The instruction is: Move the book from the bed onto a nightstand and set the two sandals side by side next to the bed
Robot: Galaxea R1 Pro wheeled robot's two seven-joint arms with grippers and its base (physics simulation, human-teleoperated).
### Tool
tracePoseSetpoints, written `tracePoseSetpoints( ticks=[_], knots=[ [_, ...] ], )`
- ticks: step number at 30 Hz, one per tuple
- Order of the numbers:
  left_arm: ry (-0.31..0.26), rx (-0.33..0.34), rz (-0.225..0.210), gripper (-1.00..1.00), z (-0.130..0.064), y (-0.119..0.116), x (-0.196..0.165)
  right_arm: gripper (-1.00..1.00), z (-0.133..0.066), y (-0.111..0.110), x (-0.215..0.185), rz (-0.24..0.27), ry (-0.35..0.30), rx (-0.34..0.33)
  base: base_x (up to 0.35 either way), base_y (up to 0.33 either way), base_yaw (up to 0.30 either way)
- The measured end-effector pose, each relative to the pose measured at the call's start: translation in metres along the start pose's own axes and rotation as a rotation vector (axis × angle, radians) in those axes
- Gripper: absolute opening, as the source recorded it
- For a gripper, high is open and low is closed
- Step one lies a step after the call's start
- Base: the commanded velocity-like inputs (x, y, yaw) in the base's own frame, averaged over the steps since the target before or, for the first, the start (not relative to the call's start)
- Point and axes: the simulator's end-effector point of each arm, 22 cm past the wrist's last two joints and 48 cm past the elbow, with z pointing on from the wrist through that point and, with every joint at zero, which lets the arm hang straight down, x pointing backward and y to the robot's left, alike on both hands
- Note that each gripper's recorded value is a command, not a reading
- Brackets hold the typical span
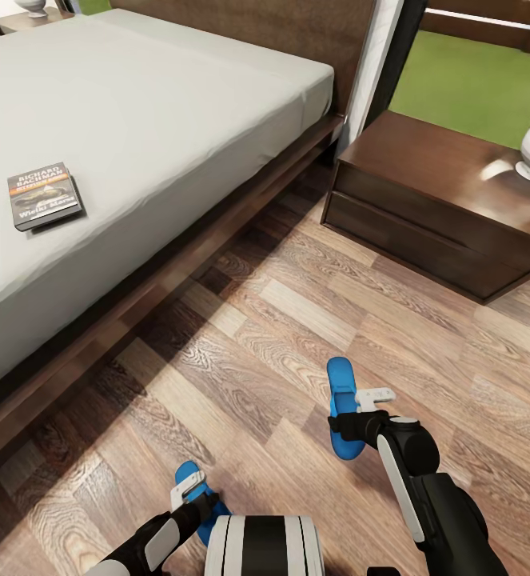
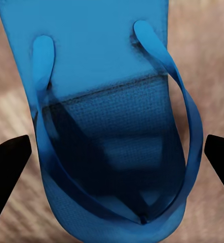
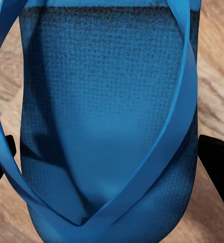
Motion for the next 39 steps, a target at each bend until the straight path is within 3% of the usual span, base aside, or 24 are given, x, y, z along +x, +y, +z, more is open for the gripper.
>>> tracePoseSetpoints(
  ticks=[39],
  knots=[
    [-0.006,-0.003,0.0,-1.0,-0.0012,0.0016,-0.003,-1.0,-0.0014,0.0001,-0.0011,0.0,-0.003,0.0,0.0,0.0,0.0]
  ],
)
